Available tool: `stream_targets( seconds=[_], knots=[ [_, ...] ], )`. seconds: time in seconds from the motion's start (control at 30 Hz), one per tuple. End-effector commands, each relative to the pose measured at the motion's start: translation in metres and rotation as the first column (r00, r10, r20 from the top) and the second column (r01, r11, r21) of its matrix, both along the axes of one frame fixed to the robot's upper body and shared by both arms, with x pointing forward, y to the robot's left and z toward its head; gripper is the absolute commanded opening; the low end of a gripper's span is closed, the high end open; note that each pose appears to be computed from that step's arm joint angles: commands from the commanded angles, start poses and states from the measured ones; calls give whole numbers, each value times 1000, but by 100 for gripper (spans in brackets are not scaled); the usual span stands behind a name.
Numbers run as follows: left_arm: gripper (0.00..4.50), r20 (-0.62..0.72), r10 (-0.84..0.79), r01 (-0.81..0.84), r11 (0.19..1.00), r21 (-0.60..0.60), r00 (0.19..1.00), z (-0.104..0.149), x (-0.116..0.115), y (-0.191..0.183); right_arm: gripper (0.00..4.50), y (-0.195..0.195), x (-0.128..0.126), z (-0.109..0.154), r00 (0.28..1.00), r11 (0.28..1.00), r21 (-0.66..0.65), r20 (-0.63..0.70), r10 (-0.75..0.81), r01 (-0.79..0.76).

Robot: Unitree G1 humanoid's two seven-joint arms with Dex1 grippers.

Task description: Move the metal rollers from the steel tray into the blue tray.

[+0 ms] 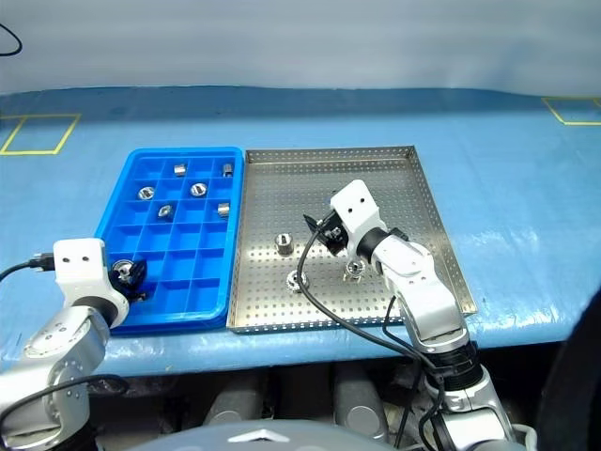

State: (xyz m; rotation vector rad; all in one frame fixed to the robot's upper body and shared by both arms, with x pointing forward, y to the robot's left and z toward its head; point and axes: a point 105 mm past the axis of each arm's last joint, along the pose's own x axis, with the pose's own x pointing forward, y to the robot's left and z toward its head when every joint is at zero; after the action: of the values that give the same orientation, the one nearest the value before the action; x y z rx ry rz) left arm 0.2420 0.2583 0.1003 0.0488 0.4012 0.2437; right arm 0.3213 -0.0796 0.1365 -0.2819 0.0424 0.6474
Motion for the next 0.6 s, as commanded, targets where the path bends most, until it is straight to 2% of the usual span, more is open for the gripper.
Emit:
stream_targets(
  seconds=[0.03, 0.1, 0.37, 0.5, 0.6],
  knots=[
    [175, 64, -2, 2, 1000, -2, 998, 11, 9, -3, 372, 2, 1, 15, 998, 1000, 14, 64, 9, -9],
    [175, 68, -13, 14, 1000, -11, 998, 11, 13, -5, 372, 2, 0, 16, 997, 1000, 16, 71, 11, -12],
    [437, 36, -25, 24, 999, 24, 999, 9, 16, -3, 372, -2, -1, 25, 994, 1000, 25, 109, -4, 2],
    [447, 83, -47, 46, 999, 10, 995, 19, 18, -7, 372, -2, -4, 27, 994, 999, 37, 112, 10, -14],
    [447, 199, -194, 211, 975, -67, 961, 39, 31, -39, 372, 9, -19, 28, 987, 990, 45, 96, 130, -134]
  ],
)
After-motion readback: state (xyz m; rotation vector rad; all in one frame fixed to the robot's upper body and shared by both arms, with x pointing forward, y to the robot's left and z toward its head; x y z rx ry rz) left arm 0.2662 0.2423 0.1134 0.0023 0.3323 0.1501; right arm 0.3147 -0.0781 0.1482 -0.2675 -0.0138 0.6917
